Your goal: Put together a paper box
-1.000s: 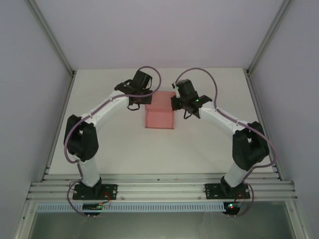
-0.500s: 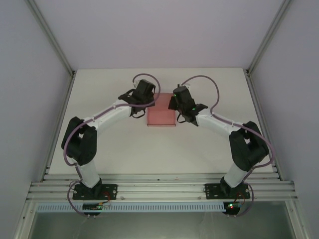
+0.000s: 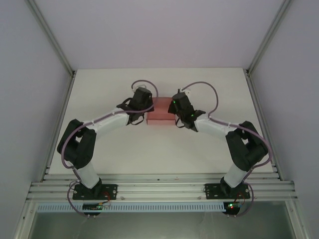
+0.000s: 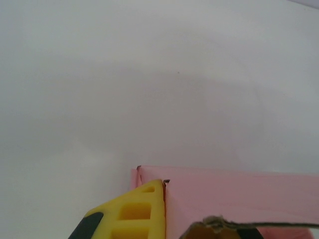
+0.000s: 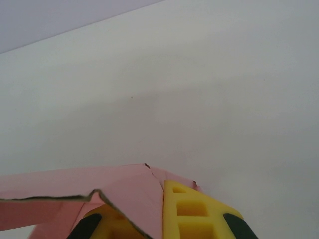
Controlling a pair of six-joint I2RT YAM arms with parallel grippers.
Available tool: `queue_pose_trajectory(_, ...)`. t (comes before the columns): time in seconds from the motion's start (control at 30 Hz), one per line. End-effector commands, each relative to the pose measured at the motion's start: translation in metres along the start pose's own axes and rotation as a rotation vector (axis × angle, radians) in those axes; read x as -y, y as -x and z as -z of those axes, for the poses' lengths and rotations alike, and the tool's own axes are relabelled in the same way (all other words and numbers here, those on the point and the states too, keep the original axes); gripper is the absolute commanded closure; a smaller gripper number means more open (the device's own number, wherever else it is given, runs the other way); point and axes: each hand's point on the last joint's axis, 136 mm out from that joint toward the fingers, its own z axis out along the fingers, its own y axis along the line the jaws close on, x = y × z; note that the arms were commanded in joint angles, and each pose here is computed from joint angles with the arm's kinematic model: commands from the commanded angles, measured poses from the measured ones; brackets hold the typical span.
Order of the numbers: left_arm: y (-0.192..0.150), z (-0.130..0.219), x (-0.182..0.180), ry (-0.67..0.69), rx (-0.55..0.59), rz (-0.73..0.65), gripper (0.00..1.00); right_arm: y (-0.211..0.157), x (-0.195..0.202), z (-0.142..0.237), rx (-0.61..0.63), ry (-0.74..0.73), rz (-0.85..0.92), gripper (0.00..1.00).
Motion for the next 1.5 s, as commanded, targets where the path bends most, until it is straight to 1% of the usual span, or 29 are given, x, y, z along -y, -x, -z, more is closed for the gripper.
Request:
queue_pose_trajectory(0.0,-0.016,0.009,-0.014,0.021,-0.017,0.031,1.00,-0.022,0.035,0.004,0.017,-0.168,-0.009,1.00)
queue_pose_trajectory(0.13,-0.031,0.019,-0.009,-0.016,0.005,-0.010,1.00,-0.037,0.040,0.016,0.024,-0.182,-0.019,1.00)
queue_pose_trajectory(0.2,-0.038,0.023,-0.008,-0.029,0.020,-0.034,1.00,-0.041,0.039,0.019,0.031,-0.166,0.006,0.98)
queue_pose_trajectory(0.37,-0.056,0.032,-0.006,-0.082,0.004,-0.083,1.00,-0.050,0.040,0.028,0.037,-0.151,0.036,0.96)
queue_pose_trajectory(0.47,-0.066,0.038,-0.002,-0.128,-0.010,-0.102,0.92,-0.055,0.033,0.033,0.046,-0.104,0.090,0.97)
queue_pose_trajectory(0.57,-0.069,0.045,-0.001,-0.154,-0.016,-0.101,0.88,-0.062,0.032,0.038,0.028,-0.080,0.137,0.94)
queue_pose_trajectory(0.7,-0.073,0.049,-0.001,-0.161,-0.033,-0.110,0.87,-0.074,0.033,0.044,0.000,-0.056,0.192,0.91)
queue_pose_trajectory(0.8,-0.080,0.052,-0.002,-0.173,-0.049,-0.117,0.84,-0.082,0.035,0.048,-0.024,-0.053,0.200,0.90)
queue_pose_trajectory(0.93,-0.092,0.059,0.003,-0.207,-0.076,-0.149,0.81,-0.090,0.033,0.054,-0.045,-0.035,0.210,0.84)
queue_pose_trajectory(1.1,-0.095,0.070,0.004,-0.211,-0.071,-0.177,0.76,-0.094,0.033,0.064,-0.059,-0.038,0.216,0.82)
queue_pose_trajectory(1.13,-0.096,0.072,0.003,-0.206,-0.072,-0.181,0.75,-0.097,0.034,0.066,-0.064,-0.039,0.219,0.80)
queue_pose_trajectory(1.23,-0.099,0.076,-0.002,-0.190,-0.090,-0.192,0.66,-0.105,0.038,0.070,-0.089,-0.041,0.228,0.69)
queue_pose_trajectory(1.3,-0.102,0.079,-0.004,-0.183,-0.106,-0.205,0.61,-0.108,0.043,0.073,-0.103,-0.056,0.247,0.65)
queue_pose_trajectory(1.37,-0.106,0.082,-0.004,-0.188,-0.120,-0.238,0.51,-0.111,0.045,0.078,-0.113,-0.056,0.262,0.57)
queue_pose_trajectory(1.4,-0.108,0.084,-0.005,-0.186,-0.129,-0.243,0.48,-0.113,0.045,0.080,-0.118,-0.050,0.269,0.52)
queue_pose_trajectory(1.43,-0.110,0.086,-0.003,-0.197,-0.139,-0.253,0.45,-0.114,0.043,0.083,-0.122,-0.032,0.277,0.49)
queue_pose_trajectory(1.47,-0.110,0.089,-0.002,-0.202,-0.145,-0.252,0.39,-0.116,0.042,0.087,-0.125,-0.016,0.289,0.44)
